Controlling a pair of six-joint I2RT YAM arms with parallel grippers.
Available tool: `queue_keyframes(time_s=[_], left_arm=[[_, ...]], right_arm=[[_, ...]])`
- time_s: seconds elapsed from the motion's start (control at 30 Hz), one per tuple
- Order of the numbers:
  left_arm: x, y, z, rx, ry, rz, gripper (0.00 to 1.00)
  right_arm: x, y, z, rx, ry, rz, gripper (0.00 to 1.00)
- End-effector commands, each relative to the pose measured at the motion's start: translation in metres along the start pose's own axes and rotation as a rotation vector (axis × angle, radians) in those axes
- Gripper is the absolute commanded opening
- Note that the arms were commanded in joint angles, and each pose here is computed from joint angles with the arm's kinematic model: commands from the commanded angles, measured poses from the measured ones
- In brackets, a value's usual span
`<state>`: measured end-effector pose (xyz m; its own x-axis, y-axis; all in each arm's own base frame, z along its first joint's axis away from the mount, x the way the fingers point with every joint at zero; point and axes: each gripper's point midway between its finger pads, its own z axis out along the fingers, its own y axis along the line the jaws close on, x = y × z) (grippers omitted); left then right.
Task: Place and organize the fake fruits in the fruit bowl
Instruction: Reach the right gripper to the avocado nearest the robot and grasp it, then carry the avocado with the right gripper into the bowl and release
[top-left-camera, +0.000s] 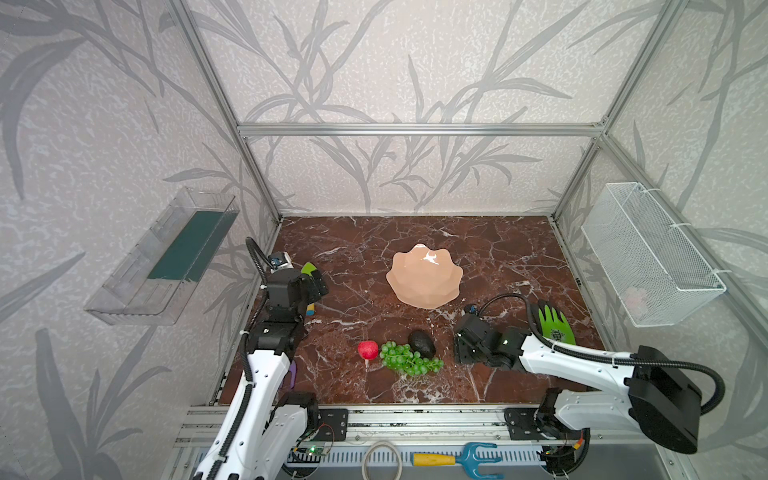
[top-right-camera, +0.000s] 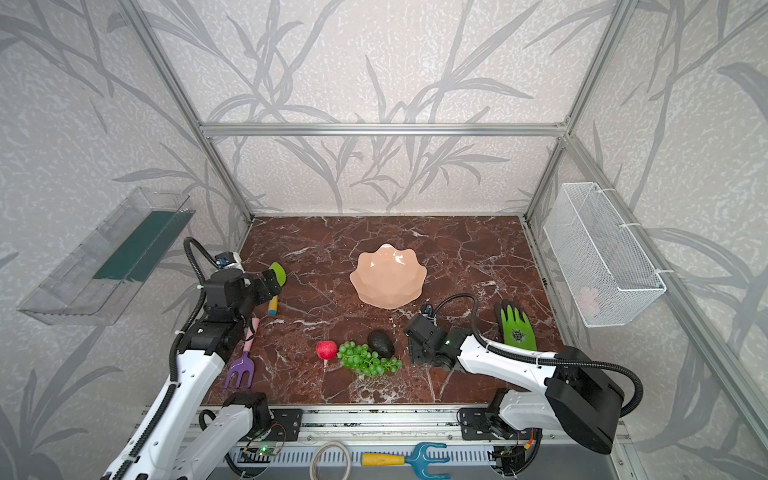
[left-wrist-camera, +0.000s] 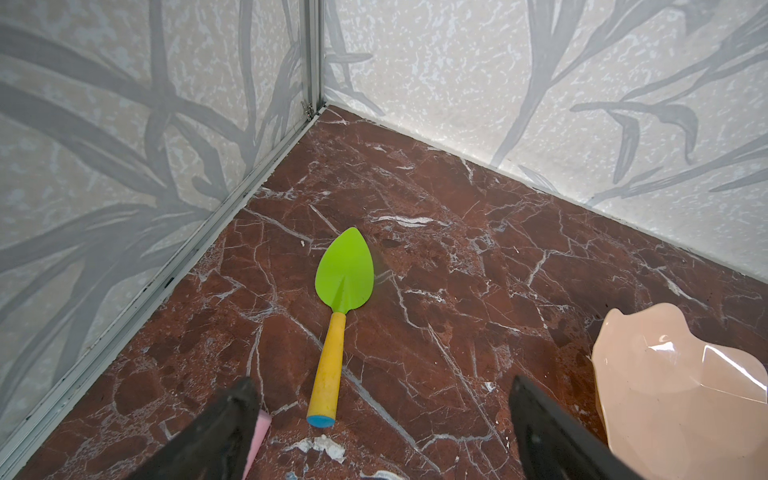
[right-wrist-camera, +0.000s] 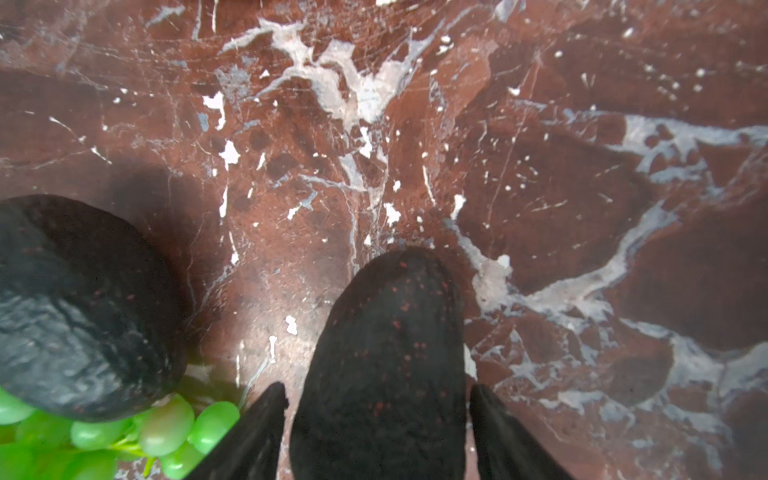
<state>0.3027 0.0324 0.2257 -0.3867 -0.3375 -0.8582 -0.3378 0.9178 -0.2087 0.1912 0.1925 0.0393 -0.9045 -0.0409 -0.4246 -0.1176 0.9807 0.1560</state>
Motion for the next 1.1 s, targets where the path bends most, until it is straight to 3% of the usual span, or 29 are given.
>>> queue_keyframes(time_s=[0.0,0.13,0.3,0.57,0.83,1.07], left_arm=[[-0.013,-0.002,-0.007,0.004,-0.026,-0.029,0.94],[-0.012,-0.001,-0.007,0.001,-0.023,-0.030,0.94],[-0.012,0.000,-0.006,-0.007,-0.021,-0.029,0.94],[-0.011,0.003,-0.005,-0.022,-0.015,-0.023,0.94],[-0.011,0.006,-0.005,-0.040,-0.014,-0.016,0.94],[-0.011,0.006,-0.006,-0.038,-0.015,-0.017,0.94]], right_arm=[[-0.001,-0.005,0.003,0.028,-0.023,-0.005,0.58],[-0.007,-0.003,-0.004,0.033,-0.033,-0.031,0.48],[-0.030,0.003,-0.032,0.033,-0.097,-0.090,0.46],[-0.108,0.047,-0.067,-0.055,-0.251,-0.205,0.45],[-0.187,0.098,-0.034,-0.138,-0.238,-0.311,0.46],[-0.216,0.117,0.031,-0.136,-0.164,-0.342,0.45]])
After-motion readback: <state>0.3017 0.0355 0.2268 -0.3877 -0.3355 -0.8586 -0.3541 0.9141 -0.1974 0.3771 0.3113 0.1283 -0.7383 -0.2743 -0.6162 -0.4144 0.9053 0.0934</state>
